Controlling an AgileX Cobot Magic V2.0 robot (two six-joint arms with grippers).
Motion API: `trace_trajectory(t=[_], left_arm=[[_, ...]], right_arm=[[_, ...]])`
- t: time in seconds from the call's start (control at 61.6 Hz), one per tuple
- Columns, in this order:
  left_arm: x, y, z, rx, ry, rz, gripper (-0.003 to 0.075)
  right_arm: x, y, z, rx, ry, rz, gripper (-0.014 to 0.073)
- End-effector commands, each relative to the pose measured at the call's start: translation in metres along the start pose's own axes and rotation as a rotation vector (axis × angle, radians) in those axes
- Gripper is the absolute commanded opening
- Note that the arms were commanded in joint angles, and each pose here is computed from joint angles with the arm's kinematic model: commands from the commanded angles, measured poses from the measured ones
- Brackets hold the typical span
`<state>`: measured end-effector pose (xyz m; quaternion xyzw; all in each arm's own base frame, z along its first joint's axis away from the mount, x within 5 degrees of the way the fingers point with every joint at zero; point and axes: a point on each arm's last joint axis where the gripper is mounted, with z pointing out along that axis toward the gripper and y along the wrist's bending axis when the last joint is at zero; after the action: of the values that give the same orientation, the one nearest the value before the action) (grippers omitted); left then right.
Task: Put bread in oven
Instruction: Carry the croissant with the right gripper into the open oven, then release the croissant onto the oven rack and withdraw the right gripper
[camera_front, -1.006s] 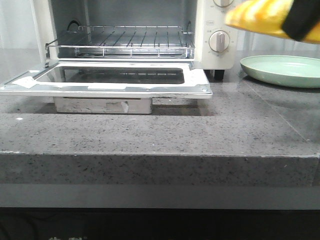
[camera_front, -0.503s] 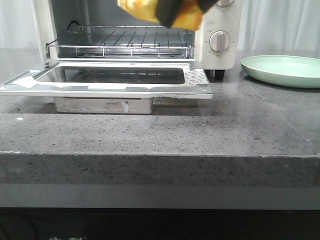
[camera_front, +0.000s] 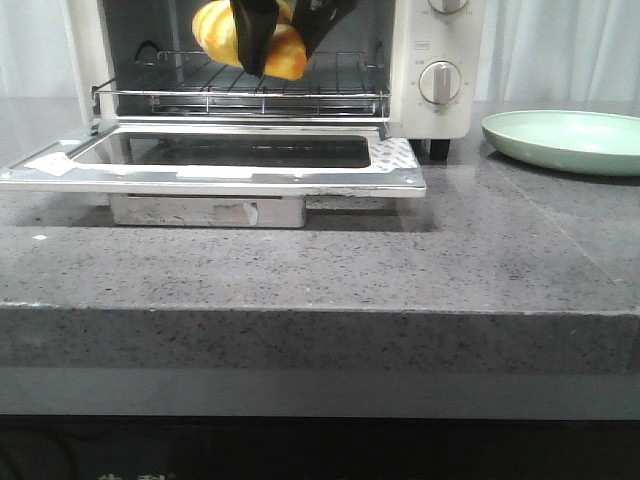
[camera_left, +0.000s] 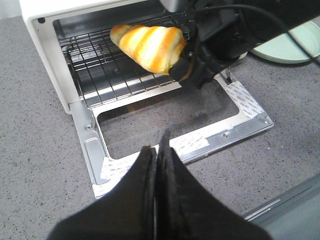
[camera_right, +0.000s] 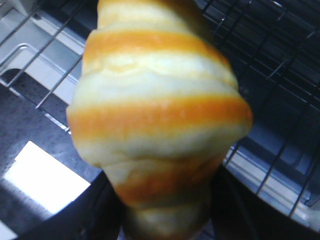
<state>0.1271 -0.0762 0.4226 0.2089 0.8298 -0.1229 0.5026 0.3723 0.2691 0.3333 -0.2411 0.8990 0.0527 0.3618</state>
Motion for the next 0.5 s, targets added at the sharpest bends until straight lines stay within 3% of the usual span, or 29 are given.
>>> trace_trajectory(t=[0.0, 0.26, 0.341, 0.487], left_arm=[[-0.013, 0.0, -0.008, 0.009, -0.103, -0.001, -0.0018], [-0.013, 0.0, -0.008, 0.009, -0.101, -0.001, -0.0018], [-0.013, 0.0, -0.008, 0.009, -0.101, -0.001, -0.0018], [-0.013, 0.0, -0.008, 0.009, -0.101, -0.001, -0.0018]], right_arm=[[-0.025, -0.009, -0.03, 0.041, -0.136, 0.006, 0.0233], [-0.027, -0.008, -0.028, 0.041, -0.138, 0.052, 0.0559], [-0.027, -0.009, -0.032, 0.041, -0.135, 0.062, 0.0603], [-0.026, -0.009, -0.041, 0.021, -0.115, 0.098, 0.0605]])
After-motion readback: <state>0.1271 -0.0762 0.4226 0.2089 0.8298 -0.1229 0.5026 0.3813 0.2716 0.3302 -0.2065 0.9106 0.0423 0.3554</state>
